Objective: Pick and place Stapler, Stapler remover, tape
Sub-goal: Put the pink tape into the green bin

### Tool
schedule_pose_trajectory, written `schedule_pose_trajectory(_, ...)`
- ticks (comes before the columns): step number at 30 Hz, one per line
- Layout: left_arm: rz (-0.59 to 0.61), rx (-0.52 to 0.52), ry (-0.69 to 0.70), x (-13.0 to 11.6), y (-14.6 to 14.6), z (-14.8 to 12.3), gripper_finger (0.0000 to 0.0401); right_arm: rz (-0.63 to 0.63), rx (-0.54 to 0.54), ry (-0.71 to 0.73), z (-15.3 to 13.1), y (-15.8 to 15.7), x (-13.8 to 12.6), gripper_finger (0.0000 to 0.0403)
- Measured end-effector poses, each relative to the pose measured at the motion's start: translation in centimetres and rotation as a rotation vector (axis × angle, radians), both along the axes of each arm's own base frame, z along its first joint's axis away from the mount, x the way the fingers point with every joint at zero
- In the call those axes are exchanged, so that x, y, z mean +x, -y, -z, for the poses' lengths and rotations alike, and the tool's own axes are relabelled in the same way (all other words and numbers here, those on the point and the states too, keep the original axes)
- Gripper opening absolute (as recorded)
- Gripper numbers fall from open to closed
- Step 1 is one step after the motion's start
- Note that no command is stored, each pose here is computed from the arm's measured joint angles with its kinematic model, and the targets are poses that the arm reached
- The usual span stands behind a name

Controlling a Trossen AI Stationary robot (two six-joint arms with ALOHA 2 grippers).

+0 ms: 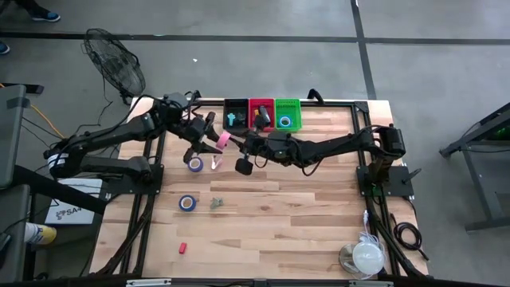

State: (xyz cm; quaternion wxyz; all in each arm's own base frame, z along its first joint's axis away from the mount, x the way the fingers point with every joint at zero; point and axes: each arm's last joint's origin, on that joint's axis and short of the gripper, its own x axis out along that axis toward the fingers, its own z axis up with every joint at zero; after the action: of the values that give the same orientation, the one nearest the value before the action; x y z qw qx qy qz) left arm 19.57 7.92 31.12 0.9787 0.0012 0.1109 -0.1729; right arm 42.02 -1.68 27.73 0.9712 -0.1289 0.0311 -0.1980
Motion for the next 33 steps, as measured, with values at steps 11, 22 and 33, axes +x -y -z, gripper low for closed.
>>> schedule_pose_trajectory(11,-0.433,0.125,-0.13,-0.5,-1.0,0.6,0.014,0.264,0.073,-0.222,2.5,1.9,-0.8,0.0025)
schedule_pose_trajectory(22,-0.642,0.17,-0.267,-1.0,-1.5,1.5,0.014,0.593,0.216,-0.469,5.4,10.1,-4.1,0.0025)
schedule_pose_trajectory(33,-0.645,0.141,-0.32,-1.2,-1.4,2.0,0.014,0.717,0.459,-0.52,6.6,18.9,-8.8,0.0025)
